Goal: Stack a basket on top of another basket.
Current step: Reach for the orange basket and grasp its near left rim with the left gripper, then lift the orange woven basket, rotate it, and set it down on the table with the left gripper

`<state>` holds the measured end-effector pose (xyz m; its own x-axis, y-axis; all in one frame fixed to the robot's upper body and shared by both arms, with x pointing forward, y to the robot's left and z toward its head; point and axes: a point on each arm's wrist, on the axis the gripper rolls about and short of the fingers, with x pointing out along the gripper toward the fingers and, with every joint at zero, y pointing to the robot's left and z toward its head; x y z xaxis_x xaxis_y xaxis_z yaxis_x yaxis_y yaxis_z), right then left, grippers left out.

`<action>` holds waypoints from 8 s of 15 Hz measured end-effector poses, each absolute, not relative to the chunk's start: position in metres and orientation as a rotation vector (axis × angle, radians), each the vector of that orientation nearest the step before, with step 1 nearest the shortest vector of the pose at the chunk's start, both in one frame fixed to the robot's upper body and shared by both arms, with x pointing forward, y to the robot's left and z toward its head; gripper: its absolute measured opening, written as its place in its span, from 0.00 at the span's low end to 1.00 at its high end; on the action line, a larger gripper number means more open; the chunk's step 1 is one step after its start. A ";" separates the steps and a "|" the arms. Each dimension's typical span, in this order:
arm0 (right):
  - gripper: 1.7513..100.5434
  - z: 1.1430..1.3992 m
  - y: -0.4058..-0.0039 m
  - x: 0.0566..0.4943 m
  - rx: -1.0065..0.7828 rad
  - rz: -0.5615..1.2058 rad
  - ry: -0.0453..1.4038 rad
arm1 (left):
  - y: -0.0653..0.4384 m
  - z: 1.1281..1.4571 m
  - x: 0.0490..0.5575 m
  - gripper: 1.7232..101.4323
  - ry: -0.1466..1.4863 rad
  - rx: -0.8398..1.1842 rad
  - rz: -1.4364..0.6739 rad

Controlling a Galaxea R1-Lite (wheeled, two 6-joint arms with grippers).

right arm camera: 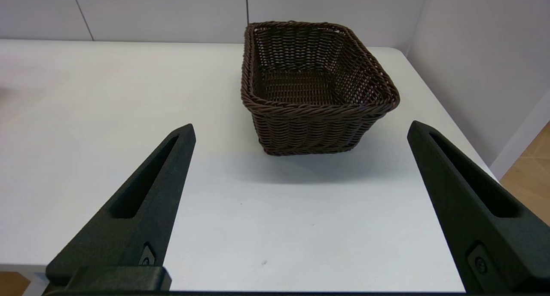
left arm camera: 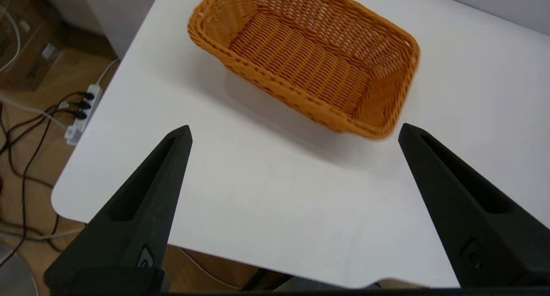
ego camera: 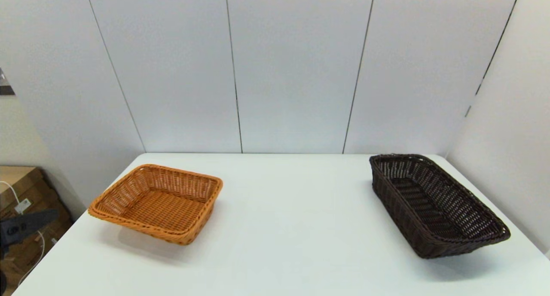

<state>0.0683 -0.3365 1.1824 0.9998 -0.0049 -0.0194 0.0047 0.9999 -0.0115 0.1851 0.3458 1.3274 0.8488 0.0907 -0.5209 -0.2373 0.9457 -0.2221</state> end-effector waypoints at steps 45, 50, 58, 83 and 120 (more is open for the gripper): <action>0.97 1.183 -0.336 0.068 -0.009 -0.003 0.014 | 0.493 1.183 0.509 0.96 1.244 -0.117 -0.130; 0.97 1.183 -0.336 0.068 -0.008 -0.003 0.014 | 0.489 1.159 0.518 0.96 1.271 -0.124 -0.144; 0.97 1.182 -0.336 0.068 -0.010 -0.003 0.018 | 0.476 1.163 0.523 0.37 1.262 -0.162 -0.139; 0.97 1.182 -0.336 0.068 -0.013 -0.005 0.021 | 0.331 1.255 0.507 0.13 1.284 -0.469 -0.367; 0.97 1.183 -0.336 0.068 -0.013 -0.003 0.018 | 0.135 1.196 0.484 0.13 1.399 -0.305 -0.300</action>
